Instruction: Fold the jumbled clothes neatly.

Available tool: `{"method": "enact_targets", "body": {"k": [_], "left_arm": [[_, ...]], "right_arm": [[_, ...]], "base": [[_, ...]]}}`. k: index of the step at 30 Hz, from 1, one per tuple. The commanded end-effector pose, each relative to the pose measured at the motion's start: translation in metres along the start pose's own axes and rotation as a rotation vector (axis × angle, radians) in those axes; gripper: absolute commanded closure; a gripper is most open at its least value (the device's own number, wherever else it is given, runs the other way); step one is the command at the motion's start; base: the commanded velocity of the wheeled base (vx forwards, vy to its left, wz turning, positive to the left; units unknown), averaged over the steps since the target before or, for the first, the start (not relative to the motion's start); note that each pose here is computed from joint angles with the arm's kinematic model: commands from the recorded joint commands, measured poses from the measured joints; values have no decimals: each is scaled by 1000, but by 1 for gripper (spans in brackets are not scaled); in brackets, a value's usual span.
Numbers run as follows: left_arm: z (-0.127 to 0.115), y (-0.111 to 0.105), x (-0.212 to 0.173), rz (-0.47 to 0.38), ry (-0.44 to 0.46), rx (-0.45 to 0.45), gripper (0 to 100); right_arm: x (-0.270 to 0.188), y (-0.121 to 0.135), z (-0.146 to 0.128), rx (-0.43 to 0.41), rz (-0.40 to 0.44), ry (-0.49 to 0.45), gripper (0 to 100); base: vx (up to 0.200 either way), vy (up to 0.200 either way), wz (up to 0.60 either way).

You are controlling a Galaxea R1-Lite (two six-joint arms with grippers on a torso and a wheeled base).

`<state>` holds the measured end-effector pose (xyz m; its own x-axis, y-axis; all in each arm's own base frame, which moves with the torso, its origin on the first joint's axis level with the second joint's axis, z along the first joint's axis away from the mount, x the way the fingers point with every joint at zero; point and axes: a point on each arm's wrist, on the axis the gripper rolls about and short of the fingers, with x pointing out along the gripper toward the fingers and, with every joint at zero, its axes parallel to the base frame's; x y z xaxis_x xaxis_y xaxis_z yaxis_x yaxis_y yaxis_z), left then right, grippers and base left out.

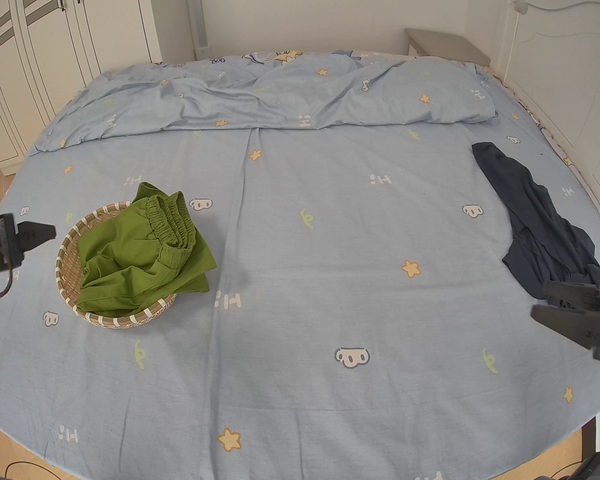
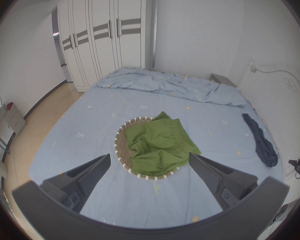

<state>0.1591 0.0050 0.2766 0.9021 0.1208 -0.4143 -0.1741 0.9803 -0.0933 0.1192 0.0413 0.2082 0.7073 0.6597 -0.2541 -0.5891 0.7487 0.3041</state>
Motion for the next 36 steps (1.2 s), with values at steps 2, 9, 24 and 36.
{"method": "enact_targets", "body": {"k": [2, 9, 24, 36], "left_arm": [[-121, 37, -146, -126, -236, -31, 0], [-169, 42, -158, -10, -226, -80, 0], [-231, 45, -119, -72, -189, -60, 0], [-245, 47, -85, -98, -346, 131, 0]], "right_arm": [[-110, 44, -93, -141, -82, -241, 0], [-126, 50, -126, -79, -67, -235, 0], [-111, 35, -148, 31, -143, -155, 0], [-101, 17, -161, 50, -520, -219, 0]], "base": [[0, 0, 0], [0, 0, 0], [0, 0, 0], [0, 0, 0]]}}
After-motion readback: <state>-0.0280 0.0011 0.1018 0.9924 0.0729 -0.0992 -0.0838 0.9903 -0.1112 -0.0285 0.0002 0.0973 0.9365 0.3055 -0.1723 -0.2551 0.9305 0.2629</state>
